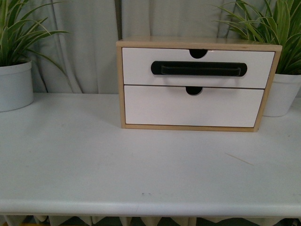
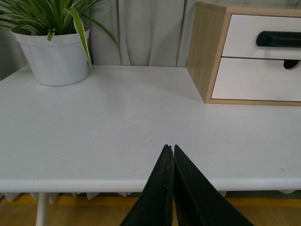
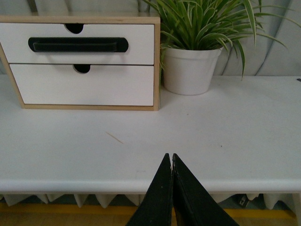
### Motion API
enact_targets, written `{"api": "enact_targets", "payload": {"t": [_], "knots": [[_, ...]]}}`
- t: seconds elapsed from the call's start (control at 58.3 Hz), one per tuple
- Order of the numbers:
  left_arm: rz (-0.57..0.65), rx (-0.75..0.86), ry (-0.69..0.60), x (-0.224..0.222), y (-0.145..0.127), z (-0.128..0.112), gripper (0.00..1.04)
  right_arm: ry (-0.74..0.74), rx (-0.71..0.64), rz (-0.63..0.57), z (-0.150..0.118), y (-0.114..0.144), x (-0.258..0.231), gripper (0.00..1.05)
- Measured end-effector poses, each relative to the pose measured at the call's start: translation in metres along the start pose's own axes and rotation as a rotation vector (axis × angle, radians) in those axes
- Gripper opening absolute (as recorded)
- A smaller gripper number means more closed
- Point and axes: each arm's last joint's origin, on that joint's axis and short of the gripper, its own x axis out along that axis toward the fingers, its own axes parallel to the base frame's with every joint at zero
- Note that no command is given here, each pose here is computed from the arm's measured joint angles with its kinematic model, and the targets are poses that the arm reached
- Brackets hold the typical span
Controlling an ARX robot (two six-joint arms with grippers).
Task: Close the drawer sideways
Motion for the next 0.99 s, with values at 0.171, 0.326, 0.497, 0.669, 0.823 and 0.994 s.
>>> {"api": "enact_targets", "payload": {"t": [0.171,0.326,0.497,0.669,0.823,0.994], "knots": [[0.004,0.004,0.006,-0.010,0.011,-0.003,0.04,0.007,0.001,0.000,-0.006,0.000,0.000,0.01],[0.002,0.005,0.007,-0.010,0.012,-0.003,0.04,0.005,0.001,0.001,-0.006,0.000,0.000,0.01],[0.004,0.004,0.006,-0.010,0.012,-0.003,0.04,0.005,0.001,0.001,-0.006,0.000,0.000,0.01],[0.004,0.005,0.006,-0.010,0.012,-0.003,0.04,0.005,0.001,0.001,-0.006,0.000,0.000,0.01],[0.004,0.004,0.006,-0.010,0.012,-0.003,0.07,0.005,0.001,0.001,-0.006,0.000,0.000,0.02],[0.005,0.004,0.006,-0.010,0.012,-0.003,0.38,0.005,0.001,0.001,-0.006,0.000,0.000,0.32]]}}
